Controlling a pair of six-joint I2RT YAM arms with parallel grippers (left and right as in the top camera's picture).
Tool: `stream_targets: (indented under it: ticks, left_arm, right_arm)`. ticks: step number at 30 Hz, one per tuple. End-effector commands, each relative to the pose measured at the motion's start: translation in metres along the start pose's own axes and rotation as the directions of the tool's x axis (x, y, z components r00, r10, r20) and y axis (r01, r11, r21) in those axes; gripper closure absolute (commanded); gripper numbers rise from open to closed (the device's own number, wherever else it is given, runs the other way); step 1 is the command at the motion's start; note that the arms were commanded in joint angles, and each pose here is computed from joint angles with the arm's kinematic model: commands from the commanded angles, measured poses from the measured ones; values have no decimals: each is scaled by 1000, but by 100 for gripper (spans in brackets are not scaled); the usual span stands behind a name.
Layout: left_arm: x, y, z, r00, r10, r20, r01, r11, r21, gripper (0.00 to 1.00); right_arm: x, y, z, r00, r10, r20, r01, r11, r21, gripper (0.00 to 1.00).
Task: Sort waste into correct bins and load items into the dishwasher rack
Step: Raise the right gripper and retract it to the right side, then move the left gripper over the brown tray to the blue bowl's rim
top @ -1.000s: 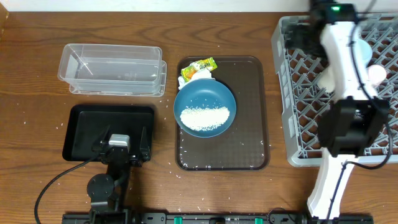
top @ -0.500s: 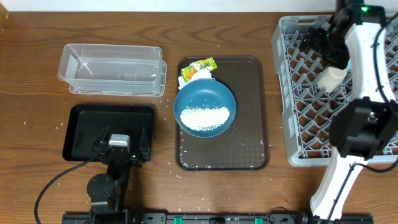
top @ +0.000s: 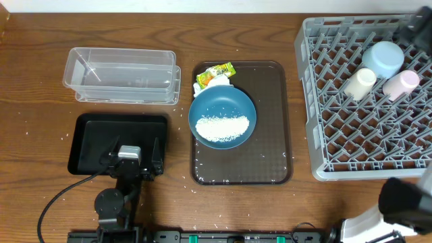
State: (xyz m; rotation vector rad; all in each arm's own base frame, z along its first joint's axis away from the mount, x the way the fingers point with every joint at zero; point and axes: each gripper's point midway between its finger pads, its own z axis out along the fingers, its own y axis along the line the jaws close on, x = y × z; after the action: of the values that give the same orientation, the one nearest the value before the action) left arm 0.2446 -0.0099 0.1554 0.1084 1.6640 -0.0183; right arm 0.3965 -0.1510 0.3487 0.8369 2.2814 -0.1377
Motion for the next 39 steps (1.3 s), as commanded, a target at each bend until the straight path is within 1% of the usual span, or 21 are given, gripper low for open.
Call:
stream_targets:
  ticks: [1, 14, 16, 17, 19, 20, 21, 22, 23, 24, 28, 30, 32, 34, 37, 39]
  left_arm:
    - [17, -2, 1, 999, -1, -49, 1, 1000, 9, 3]
    - [16, -2, 1, 999, 0, -49, 0, 1000, 9, 4]
    - [10, -2, 1, 1000, 0, -24, 1, 1000, 12, 3]
    - [1, -13, 1, 999, -39, 14, 38, 996, 77, 4]
    - [-24, -45, -6, 990, -103, 94, 74, 959, 273, 4]
    - [-43, -66, -17, 980, -119, 159, 45, 913, 405, 4]
    - [-57, -80, -27, 970, -117, 212, 0, 874, 485, 3]
    - [-68, -92, -38, 957, -104, 271, -64, 835, 547, 4]
    - [-80, -100, -49, 937, -90, 336, -131, 803, 582, 4]
    - [-90, -102, -55, 918, -82, 388, -174, 796, 580, 4]
    - [-126, -101, -77, 818, -53, 573, -306, 803, 512, 4]
    - [-139, -98, -83, 784, -47, 619, -328, 815, 478, 4]
    - [-150, -92, -83, 783, -66, 618, -293, 837, 461, 4]
    - [-160, -86, -79, 798, -82, 597, -249, 857, 451, 4]
    - [-171, -78, -63, 853, -99, 513, -173, 873, 455, 3]
    - [-178, -75, -47, 906, -115, 407, -103, 873, 477, 3]
  right_arm:
    - [-10, -40, 6, 999, -21, 36, 13, 980, 199, 1]
    - [-10, -43, 7, 999, -15, 34, 8, 979, 202, 1]
    - [-10, -43, 7, 999, -15, 34, 8, 979, 202, 1]
    - [-10, -43, 7, 999, -15, 34, 8, 979, 202, 1]
    - [-10, -43, 7, 999, -15, 34, 8, 979, 202, 1]
    - [-10, -43, 7, 999, -15, 34, 8, 979, 202, 1]
    - [-10, -43, 7, 999, -15, 34, 8, 979, 202, 1]
    - [-10, -43, 7, 999, -15, 34, 8, 979, 202, 1]
    - [-10, -43, 7, 999, -15, 34, 8, 979, 202, 1]
    - [-10, -43, 7, 999, -15, 34, 8, 979, 202, 1]
    - [-10, -43, 7, 999, -15, 34, 8, 979, 202, 1]
    - [-10, -43, 7, 999, -15, 34, 8, 979, 202, 1]
    - [-10, -43, 7, 999, -15, 34, 8, 979, 202, 1]
    - [-10, -43, 7, 999, -15, 34, 8, 979, 202, 1]
    - [-10, -43, 7, 999, -15, 34, 8, 979, 202, 1]
    - [-10, -43, 7, 999, -15, 34, 8, 979, 202, 1]
